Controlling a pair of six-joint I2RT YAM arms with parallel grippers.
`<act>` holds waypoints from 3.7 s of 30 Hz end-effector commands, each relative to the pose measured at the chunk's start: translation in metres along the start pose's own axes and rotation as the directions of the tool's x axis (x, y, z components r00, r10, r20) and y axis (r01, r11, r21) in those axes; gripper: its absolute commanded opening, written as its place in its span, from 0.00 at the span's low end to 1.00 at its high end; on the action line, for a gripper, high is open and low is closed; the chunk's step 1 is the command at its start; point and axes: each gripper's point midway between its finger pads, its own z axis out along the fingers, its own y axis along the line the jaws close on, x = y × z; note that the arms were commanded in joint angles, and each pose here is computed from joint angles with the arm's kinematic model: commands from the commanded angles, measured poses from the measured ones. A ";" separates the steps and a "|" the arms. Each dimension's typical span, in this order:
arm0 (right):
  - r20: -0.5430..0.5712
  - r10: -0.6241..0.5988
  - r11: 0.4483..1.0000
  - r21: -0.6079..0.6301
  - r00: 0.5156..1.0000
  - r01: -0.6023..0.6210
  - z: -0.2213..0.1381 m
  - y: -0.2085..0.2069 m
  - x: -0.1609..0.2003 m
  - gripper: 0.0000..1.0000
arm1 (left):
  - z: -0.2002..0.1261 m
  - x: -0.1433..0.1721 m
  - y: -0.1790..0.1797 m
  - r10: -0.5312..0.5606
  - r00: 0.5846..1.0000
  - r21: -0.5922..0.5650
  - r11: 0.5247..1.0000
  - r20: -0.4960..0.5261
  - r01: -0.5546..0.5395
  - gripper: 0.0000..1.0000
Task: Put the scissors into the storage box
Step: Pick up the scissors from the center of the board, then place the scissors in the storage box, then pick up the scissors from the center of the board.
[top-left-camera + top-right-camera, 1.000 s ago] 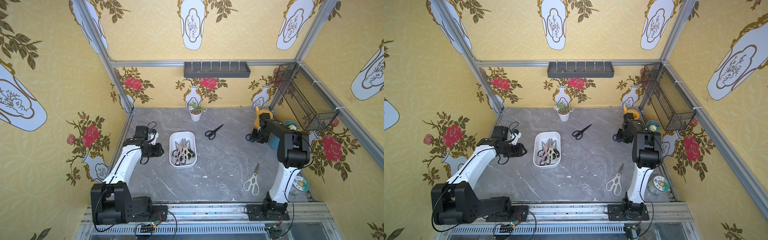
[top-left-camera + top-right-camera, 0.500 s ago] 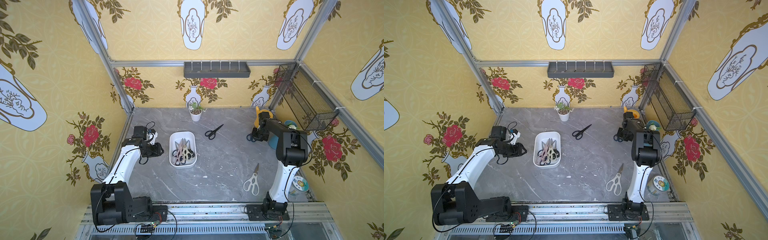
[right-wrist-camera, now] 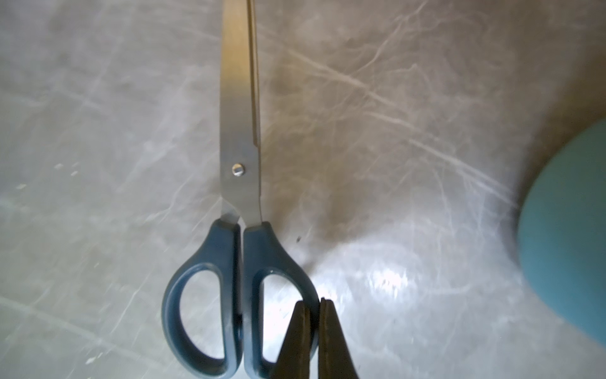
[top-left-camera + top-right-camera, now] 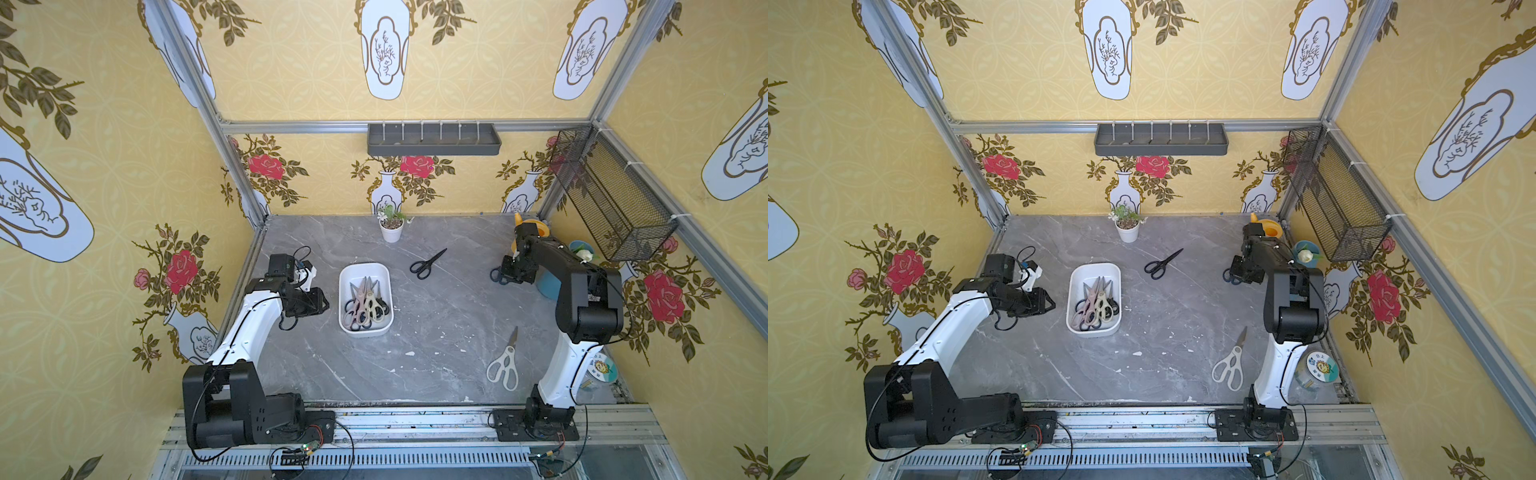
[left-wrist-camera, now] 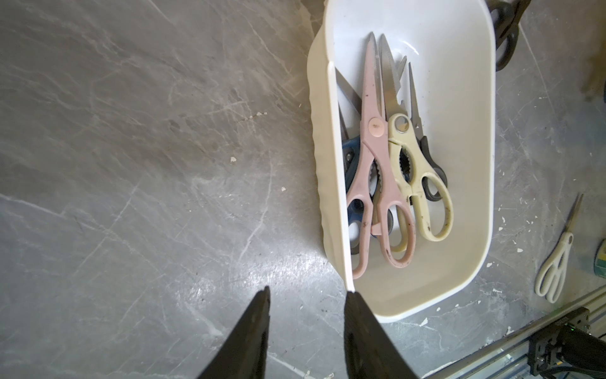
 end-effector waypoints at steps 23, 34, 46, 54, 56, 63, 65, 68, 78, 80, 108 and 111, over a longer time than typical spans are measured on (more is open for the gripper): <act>-0.038 -0.404 0.843 -0.405 0.914 0.355 -0.118 0.350 0.208 0.00 | 0.014 -0.019 0.002 -0.080 0.997 0.013 0.997 0.000 0.080 0.43; -0.116 -0.379 0.884 -0.337 0.918 0.323 -0.072 0.376 0.244 0.00 | 0.015 -0.023 -0.002 -0.094 0.996 0.038 0.995 0.007 0.094 0.43; -0.156 -0.407 0.883 -0.321 0.900 0.343 -0.053 0.381 0.258 0.10 | 0.015 -0.022 0.000 -0.099 0.995 0.027 0.995 0.008 0.099 0.43; -0.019 -0.370 0.862 -0.379 0.929 0.336 -0.116 0.389 0.218 0.31 | 0.013 -0.022 -0.002 -0.090 0.996 0.032 0.995 0.015 0.089 0.43; 0.023 -0.317 0.877 -0.373 0.948 0.302 -0.129 0.376 0.199 0.31 | 0.012 -0.022 -0.002 -0.083 0.996 0.030 0.996 0.019 0.083 0.43; 0.080 -0.133 0.975 -0.171 0.988 0.145 -0.093 0.286 0.131 0.32 | 0.011 -0.022 -0.001 -0.066 0.997 0.021 0.998 0.025 0.066 0.43; 0.081 -0.136 0.985 -0.092 0.987 0.143 -0.073 0.266 0.114 0.32 | 0.010 -0.021 -0.001 -0.060 0.998 0.020 0.998 0.022 0.060 0.42; 0.083 -0.147 0.988 -0.032 0.986 0.150 -0.050 0.254 0.095 0.32 | 0.008 -0.022 0.001 -0.044 0.999 0.004 0.999 0.028 0.044 0.42; 0.059 -0.130 0.990 -0.050 0.990 0.133 -0.001 0.247 0.061 0.32 | 0.007 -0.011 0.007 -0.023 1.000 -0.031 0.999 0.018 0.023 0.41; 0.052 -0.136 0.989 -0.058 0.989 0.139 0.004 0.249 0.060 0.32 | 0.007 -0.011 0.008 -0.021 1.000 -0.037 0.999 0.016 0.021 0.41; -0.054 -0.162 0.986 0.023 0.985 0.163 0.054 0.241 0.076 0.25 | 0.008 -0.013 0.011 -0.011 1.000 -0.054 0.998 0.019 0.012 0.42; -0.099 -0.167 0.981 0.084 0.981 0.176 0.066 0.230 0.086 0.21 | 0.007 -0.013 0.011 -0.009 1.000 -0.053 0.999 0.022 0.010 0.42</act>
